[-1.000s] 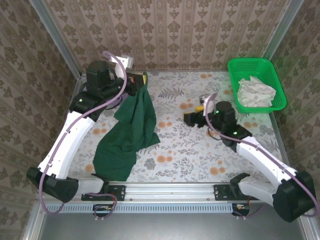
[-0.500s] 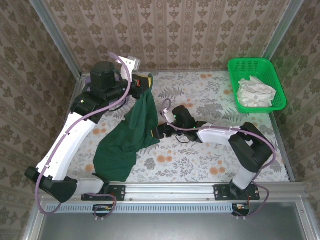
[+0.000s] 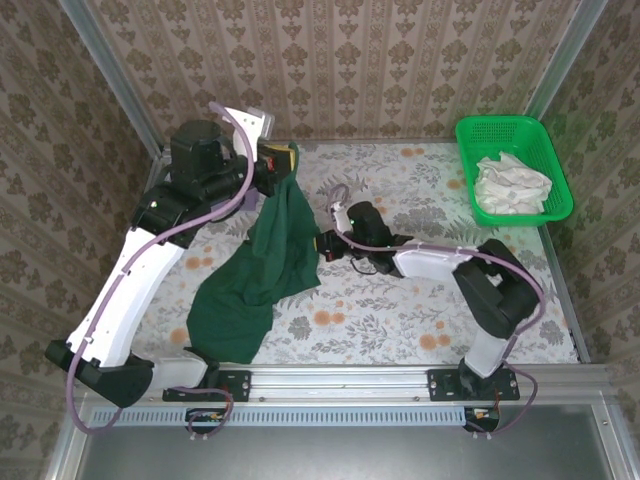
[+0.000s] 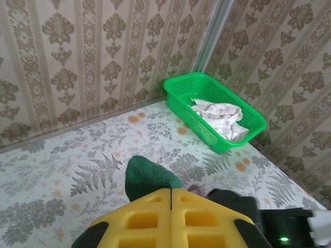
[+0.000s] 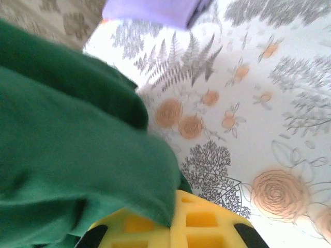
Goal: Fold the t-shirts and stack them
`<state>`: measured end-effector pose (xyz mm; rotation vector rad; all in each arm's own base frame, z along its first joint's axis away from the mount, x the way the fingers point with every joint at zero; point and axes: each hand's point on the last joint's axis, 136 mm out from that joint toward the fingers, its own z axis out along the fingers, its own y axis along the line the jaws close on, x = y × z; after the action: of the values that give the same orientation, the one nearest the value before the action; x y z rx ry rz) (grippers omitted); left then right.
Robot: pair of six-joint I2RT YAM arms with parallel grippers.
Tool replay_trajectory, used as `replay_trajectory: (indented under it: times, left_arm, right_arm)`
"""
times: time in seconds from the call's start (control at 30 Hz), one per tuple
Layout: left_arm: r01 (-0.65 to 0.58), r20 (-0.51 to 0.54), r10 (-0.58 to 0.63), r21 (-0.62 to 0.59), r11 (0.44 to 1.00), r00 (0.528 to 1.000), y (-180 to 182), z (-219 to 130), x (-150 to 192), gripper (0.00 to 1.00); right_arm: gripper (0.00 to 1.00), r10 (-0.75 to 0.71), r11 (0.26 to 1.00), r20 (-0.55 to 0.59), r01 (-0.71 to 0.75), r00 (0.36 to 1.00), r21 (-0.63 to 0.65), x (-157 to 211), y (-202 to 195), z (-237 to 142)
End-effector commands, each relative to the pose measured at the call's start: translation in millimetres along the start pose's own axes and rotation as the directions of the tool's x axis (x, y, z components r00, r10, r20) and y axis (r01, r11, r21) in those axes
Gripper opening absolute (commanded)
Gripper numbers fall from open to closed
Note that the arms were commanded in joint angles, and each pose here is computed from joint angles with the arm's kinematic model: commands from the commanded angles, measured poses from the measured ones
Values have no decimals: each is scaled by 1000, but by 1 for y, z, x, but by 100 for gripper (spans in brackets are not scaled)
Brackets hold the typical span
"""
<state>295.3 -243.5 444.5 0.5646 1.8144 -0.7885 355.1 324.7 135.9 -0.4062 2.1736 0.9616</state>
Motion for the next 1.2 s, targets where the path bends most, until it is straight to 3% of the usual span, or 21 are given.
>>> replay_trajectory:
  times: [0.0,0.13,0.3,0.57,0.73,1.0,1.17]
  left_arm:
    - [-76,137,83,-52,996,987,1,-27,-47,0]
    - [-150,275,146,-6,989,950,-22,-51,-104,0]
    - [-287,449,213,103,952,868,-70,-92,-152,0]
    - [-383,583,269,79,920,766,-100,-156,-167,0]
    - [-383,588,285,48,922,757,-100,-171,-163,0]
    - [-390,642,223,129,912,733,-123,-206,-167,0]
    - [-334,615,193,122,935,764,-111,-187,-172,0]
  right_arm:
    - [0,-40,999,173,33,984,38,-61,7,-64]
    - [0,-103,993,372,73,923,93,-127,25,-158]
    - [0,-261,963,507,188,822,191,-178,78,-261]
    - [0,-353,935,648,245,675,255,-198,134,-376]
    - [0,-360,933,669,232,650,276,-194,142,-404]
    - [0,-337,941,713,254,615,225,-185,165,-440]
    - [0,-358,931,676,193,644,308,-191,148,-438]
